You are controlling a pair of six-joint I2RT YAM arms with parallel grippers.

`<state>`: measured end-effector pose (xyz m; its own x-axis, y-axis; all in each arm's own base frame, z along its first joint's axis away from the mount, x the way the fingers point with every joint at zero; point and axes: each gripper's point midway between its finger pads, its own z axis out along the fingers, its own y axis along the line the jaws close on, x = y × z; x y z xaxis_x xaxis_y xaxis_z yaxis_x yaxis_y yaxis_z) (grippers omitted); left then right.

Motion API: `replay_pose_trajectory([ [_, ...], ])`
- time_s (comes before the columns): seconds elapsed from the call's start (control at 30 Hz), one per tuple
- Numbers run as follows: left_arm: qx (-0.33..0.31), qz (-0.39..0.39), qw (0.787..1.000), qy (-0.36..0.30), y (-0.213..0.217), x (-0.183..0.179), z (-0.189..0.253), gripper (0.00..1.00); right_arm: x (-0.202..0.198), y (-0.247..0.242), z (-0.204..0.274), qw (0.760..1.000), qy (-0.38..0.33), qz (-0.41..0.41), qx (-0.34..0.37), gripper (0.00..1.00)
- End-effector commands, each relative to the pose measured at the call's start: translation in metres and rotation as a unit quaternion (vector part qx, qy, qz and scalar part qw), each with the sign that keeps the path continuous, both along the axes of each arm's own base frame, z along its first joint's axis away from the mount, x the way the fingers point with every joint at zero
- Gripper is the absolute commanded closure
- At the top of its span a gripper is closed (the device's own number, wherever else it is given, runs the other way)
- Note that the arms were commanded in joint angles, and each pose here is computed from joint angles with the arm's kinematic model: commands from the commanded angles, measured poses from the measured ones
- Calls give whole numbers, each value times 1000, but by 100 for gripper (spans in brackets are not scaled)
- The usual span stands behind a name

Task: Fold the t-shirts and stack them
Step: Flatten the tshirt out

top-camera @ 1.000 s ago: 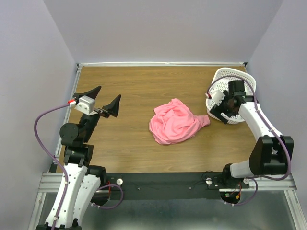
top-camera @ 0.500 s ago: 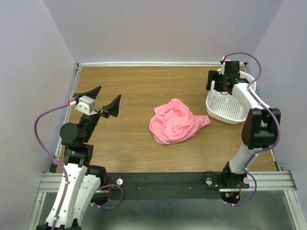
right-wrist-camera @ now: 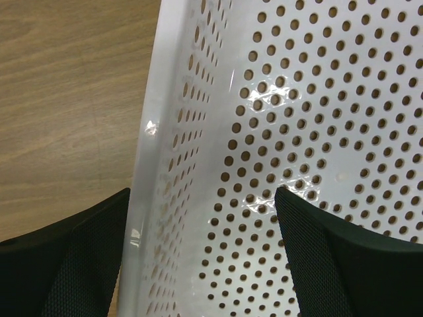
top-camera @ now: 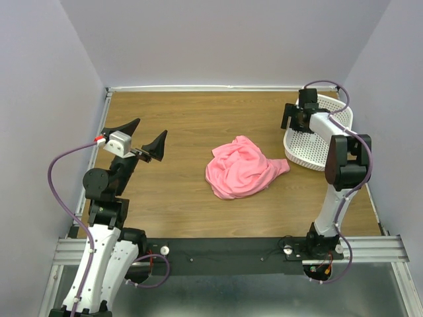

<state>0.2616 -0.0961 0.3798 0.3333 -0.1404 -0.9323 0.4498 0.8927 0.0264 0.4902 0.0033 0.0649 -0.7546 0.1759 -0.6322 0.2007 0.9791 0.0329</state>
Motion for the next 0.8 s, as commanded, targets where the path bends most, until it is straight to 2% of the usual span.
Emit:
replay_pose_trajectory([
  [0.0,2,-9,1000,-18,-3,-5,11,3,-6,-11,-12,998,23,28,-50,7],
  [0.07,3,-9,1000,-18,-3,-5,11,3,-10,-14,-16,996,41,50,-68,0],
  [0.17,2,-10,1000,-18,-3,-5,11,2,-15,-12,-14,992,53,86,-74,0],
  [0.3,2,-9,1000,-17,-3,-4,11,3,-7,5,-2,991,31,121,-41,2],
  [0.43,3,-8,1000,-18,-3,-4,11,3,0,11,0,993,25,115,-22,40],
  [0.53,3,-6,1000,-20,-2,-5,11,3,1,7,-3,993,32,109,-30,59],
  [0.57,3,-7,1000,-20,-3,-5,11,3,-1,5,-5,993,34,107,-36,70],
  [0.67,3,-7,1000,-23,-2,-7,13,3,-5,0,-2,991,37,116,-55,78],
  [0.77,3,-10,1000,-22,-3,-7,13,3,-6,-2,2,986,35,145,-74,79],
])
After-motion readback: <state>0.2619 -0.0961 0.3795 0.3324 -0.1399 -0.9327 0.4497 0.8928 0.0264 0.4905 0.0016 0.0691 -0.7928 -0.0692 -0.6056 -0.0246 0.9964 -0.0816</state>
